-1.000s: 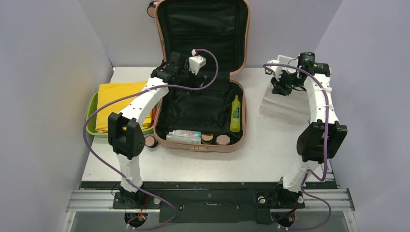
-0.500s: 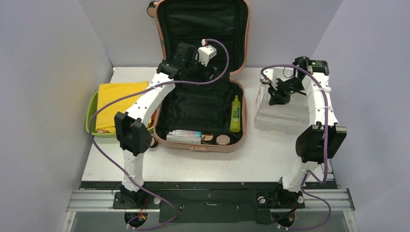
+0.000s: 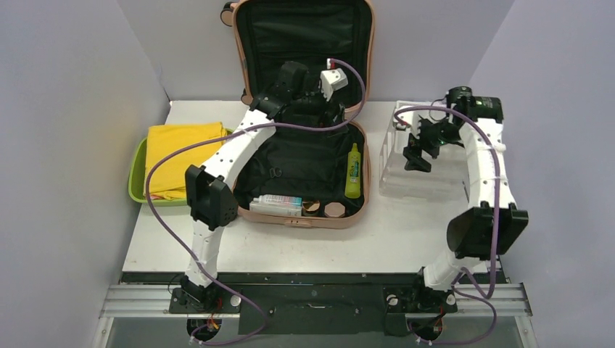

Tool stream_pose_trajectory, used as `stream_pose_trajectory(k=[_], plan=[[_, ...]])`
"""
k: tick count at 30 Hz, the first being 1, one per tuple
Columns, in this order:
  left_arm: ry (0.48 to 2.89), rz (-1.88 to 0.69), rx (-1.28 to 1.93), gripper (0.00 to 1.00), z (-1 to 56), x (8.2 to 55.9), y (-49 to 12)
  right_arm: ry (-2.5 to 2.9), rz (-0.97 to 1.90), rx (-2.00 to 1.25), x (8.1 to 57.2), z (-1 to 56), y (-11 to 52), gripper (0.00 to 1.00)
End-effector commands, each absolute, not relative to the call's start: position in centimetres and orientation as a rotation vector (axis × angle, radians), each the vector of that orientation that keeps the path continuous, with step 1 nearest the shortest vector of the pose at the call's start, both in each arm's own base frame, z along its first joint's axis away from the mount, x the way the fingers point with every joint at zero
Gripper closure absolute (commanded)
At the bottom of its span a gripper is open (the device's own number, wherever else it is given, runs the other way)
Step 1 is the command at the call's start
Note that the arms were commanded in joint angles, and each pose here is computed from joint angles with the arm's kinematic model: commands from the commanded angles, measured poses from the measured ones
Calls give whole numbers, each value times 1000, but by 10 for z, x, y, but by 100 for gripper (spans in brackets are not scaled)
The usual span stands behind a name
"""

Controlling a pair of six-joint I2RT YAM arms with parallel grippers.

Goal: Open, take out, and arrange the luggage
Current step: Move the storage box to the corner of the board.

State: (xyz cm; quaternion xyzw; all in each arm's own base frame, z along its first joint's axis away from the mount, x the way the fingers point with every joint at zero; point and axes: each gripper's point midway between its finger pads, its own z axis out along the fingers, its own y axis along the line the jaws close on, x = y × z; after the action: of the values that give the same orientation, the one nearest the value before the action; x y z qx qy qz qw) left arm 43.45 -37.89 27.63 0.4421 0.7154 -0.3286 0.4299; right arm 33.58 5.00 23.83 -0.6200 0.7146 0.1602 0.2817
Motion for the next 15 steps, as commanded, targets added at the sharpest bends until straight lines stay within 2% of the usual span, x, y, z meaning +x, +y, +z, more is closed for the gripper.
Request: stream_pose_trajectory(k=[1, 2, 4, 7, 10, 15], plan=[[1438, -1031, 1190, 4, 331, 427, -425, 1908, 331, -1307, 320, 289, 38, 18], [1411, -1050, 1192, 4, 333, 427, -430, 1855, 222, -1251, 317, 308, 28, 17], [1314, -1085, 1217, 4, 345, 423, -442, 1897, 95, -1071, 312, 308, 10, 16], [1179, -1111, 1259, 4, 357, 419, -457, 1961, -41, -804, 303, 285, -17, 10], [1076, -1112, 1284, 4, 356, 420, -471, 2017, -193, -594, 284, 267, -47, 9], [823, -950, 1360, 4, 357, 425, -492, 2020, -318, -238, 271, 258, -98, 10]])
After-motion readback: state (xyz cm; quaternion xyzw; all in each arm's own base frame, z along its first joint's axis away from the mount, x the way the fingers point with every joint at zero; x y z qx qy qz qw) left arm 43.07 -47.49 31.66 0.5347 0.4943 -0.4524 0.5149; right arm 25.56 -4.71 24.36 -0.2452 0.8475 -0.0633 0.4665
